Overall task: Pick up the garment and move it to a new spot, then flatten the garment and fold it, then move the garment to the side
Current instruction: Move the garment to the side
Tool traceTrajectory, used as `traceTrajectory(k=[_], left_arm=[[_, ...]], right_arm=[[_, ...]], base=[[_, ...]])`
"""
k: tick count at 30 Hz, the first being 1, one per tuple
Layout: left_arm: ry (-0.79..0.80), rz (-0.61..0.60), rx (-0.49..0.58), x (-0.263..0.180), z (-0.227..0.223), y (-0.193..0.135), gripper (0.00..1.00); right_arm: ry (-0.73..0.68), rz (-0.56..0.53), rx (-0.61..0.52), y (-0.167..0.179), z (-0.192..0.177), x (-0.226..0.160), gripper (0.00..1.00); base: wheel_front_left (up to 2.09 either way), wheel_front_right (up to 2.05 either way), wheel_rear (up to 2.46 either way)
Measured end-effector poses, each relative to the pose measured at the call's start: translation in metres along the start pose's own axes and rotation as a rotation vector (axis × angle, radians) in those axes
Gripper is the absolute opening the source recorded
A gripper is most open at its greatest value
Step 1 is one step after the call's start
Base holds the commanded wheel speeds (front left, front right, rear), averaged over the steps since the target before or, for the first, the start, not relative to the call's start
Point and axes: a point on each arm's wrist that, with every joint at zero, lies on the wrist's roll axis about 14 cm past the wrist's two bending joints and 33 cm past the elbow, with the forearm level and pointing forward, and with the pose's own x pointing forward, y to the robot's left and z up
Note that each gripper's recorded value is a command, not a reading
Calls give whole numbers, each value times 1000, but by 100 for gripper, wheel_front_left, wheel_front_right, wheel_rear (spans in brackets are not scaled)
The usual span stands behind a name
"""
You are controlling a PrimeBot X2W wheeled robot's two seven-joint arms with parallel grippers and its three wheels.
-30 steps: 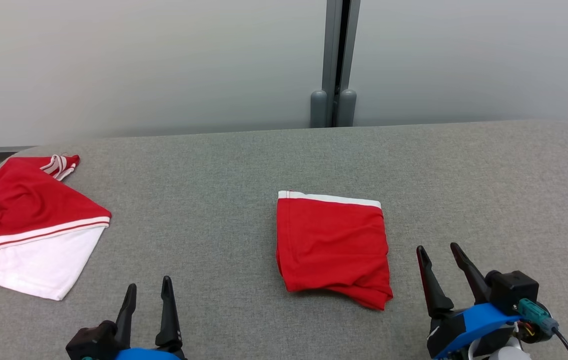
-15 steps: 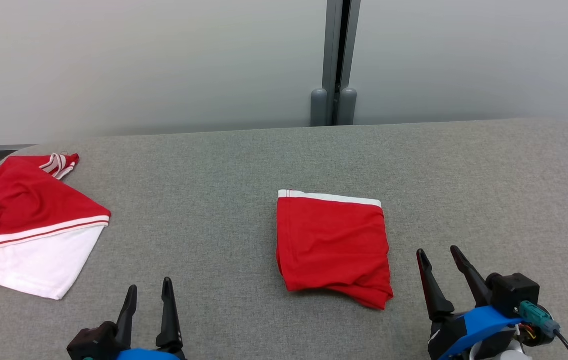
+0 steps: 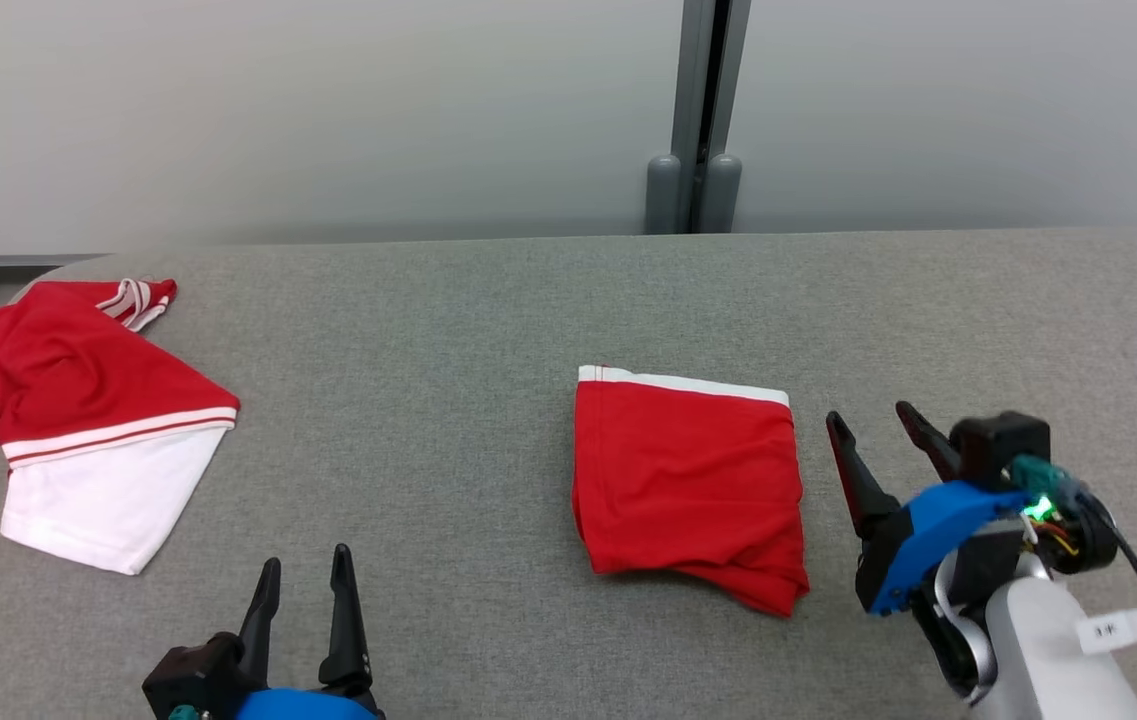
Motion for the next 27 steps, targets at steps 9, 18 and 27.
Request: traceTrajectory(k=[9,18,27], left_arm=[[-17,41,-6,-5,4,10,100],[-11,125,-10,-15,1,34,100],[12,156,-5,-16,-6,43,100]], right_arm=[[346,58,22,18,-35,30,100],[617,64,41,17,-97,34,100],[638,99,143,30,-109,48,18]], base=[[0,0,0],[0,0,0],[0,0,0]])
